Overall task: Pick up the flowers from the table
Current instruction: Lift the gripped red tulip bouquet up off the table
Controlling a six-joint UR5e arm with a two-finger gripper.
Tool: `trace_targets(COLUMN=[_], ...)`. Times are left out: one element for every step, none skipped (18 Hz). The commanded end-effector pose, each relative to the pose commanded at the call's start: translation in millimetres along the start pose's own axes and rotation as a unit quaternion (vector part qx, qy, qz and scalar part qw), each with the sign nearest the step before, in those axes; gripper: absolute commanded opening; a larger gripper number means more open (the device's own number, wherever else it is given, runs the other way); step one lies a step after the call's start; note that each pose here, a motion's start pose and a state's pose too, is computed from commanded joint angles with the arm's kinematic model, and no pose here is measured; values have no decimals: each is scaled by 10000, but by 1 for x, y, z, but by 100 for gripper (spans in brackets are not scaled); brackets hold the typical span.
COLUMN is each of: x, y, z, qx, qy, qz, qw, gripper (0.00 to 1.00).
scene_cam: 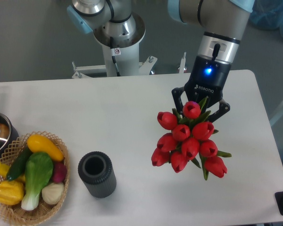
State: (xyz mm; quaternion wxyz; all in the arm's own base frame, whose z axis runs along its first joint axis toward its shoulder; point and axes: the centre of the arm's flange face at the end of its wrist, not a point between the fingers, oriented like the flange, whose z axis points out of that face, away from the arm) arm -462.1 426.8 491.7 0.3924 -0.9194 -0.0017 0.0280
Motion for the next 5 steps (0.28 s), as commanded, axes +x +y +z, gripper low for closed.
trace_targets(x=[0, 0, 0, 0, 0], y=[0, 0, 0, 0, 0], z=[0, 0, -1, -1, 0], qx=[-3, -3, 0, 0, 3], qy=[5, 5, 0, 0, 9], qz=[-5, -5, -8, -8, -5], qw=[10000, 10000, 10000, 10000, 10000], gripper=[13, 13, 13, 13, 13])
